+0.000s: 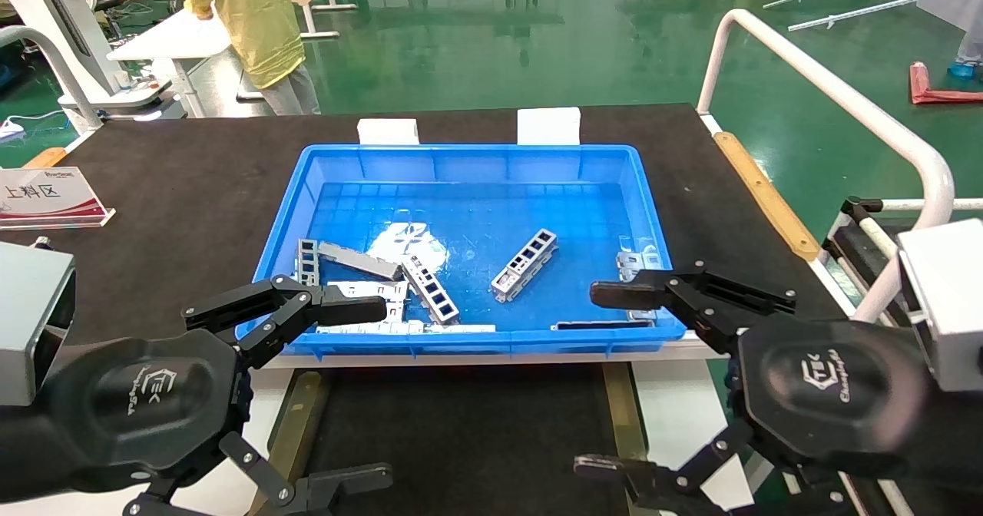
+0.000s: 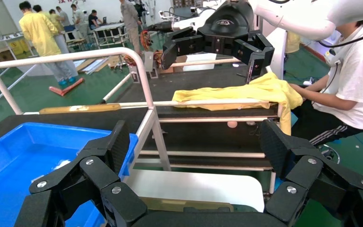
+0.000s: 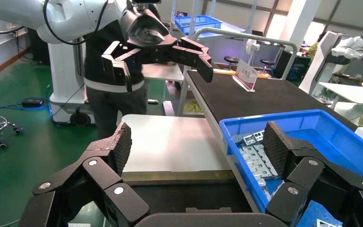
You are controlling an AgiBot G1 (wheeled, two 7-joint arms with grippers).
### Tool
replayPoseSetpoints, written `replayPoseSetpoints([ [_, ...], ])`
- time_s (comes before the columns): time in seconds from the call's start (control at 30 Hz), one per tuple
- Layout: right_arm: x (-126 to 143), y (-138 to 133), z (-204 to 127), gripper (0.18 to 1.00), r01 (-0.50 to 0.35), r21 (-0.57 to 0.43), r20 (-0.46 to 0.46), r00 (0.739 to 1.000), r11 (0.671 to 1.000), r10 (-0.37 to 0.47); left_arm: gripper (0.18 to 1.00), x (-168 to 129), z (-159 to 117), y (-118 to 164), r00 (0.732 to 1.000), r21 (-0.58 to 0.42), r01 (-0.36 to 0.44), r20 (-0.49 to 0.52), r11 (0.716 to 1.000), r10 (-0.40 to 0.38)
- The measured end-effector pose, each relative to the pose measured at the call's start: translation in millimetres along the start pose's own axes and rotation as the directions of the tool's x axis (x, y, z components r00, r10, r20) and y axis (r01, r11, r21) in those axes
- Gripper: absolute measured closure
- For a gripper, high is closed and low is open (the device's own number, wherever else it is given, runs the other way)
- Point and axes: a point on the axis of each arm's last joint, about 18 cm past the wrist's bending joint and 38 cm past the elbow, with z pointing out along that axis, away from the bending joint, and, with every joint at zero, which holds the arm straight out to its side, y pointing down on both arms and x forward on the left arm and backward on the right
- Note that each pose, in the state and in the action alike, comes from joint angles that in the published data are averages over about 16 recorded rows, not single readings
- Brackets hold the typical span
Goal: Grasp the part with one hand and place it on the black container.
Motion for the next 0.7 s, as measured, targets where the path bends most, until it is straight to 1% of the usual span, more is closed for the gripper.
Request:
replayPoseSetpoints([
  [0.7,-0.4,-0.1,0.2,0.178,0.0,-0.001,0.001,1.0,1.0,0.0,0.184,-0.6,0.5,0.9,1.0,-0.003,0.001,0.003,1.0,-0.001],
])
